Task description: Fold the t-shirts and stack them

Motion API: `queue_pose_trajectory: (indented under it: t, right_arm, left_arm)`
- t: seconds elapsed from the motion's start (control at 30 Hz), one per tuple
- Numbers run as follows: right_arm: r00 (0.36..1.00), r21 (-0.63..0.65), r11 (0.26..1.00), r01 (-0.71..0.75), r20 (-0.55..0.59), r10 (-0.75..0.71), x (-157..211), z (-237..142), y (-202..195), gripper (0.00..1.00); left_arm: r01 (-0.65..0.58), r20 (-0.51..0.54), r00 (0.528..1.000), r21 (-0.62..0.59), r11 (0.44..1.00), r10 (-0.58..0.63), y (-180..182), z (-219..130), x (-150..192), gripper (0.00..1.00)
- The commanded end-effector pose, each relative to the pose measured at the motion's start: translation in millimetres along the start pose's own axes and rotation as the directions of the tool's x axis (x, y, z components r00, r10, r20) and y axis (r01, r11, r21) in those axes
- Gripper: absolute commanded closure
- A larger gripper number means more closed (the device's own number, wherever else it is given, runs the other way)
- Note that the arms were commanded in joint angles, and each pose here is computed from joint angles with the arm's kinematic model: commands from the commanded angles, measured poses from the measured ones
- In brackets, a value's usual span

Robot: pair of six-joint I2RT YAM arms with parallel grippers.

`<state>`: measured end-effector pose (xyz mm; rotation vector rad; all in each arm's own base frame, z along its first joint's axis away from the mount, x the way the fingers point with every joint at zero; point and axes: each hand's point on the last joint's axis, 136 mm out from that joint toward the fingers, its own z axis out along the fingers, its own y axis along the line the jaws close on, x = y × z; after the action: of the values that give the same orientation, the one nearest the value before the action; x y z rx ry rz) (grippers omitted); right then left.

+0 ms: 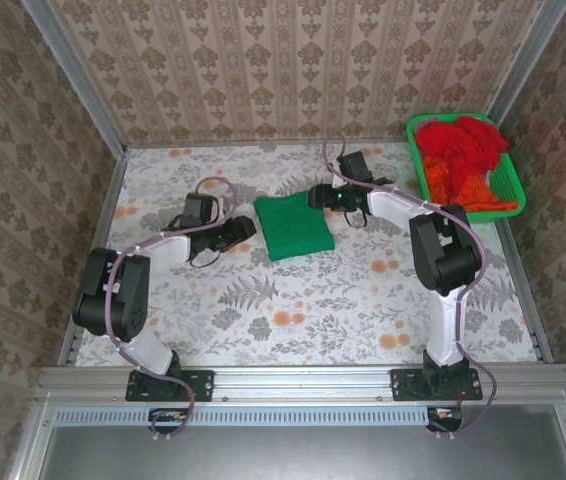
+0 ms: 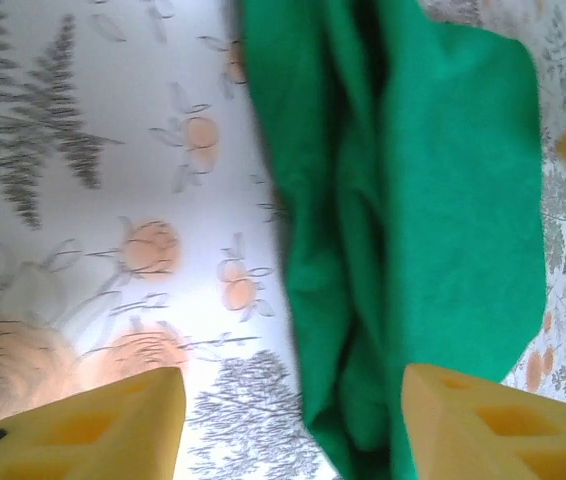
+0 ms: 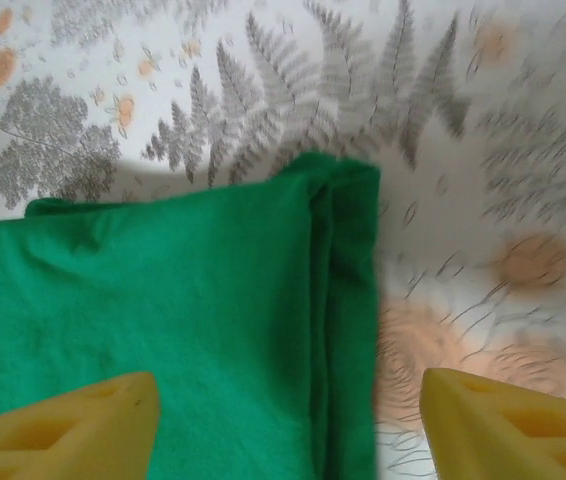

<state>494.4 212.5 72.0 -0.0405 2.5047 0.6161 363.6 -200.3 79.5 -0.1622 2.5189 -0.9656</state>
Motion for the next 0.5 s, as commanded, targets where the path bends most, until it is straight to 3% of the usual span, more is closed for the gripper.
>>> queue_pose_trajectory:
  t: [0.0, 0.1, 0.2, 0.47]
  right_arm:
    - [0.99, -0.05, 0.992, -0.116, -0.088, 0.112, 19.7, 18.6, 7.4, 0.45]
    - [0.984, -0.041, 0.988, -0.152, -0.1, 0.147, 26.5, 25.2, 3.2, 0.55]
    - [0.977, -0.055, 0.98, -0.192, -0.105, 0.186, 34.6, 28.9, 6.4, 0.65]
    - [0.962, -0.095, 0.958, -0.27, -0.055, 0.266, 47.2, 22.2, 41.3, 0.66]
  left_arm:
    - [-0.041, 0.024, 0.999, -0.062, 0.997, 0.043, -10.3, -0.1, -4.3, 0.31]
    - [-0.072, 0.035, 0.997, -0.092, 0.993, 0.076, -16.5, -1.2, -6.7, 0.23]
    - [-0.108, 0.043, 0.993, -0.12, 0.987, 0.114, -22.1, -7.0, -9.6, 0.22]
    - [-0.181, 0.044, 0.98, -0.198, 0.963, 0.193, -22.1, -26.3, -14.6, 0.24]
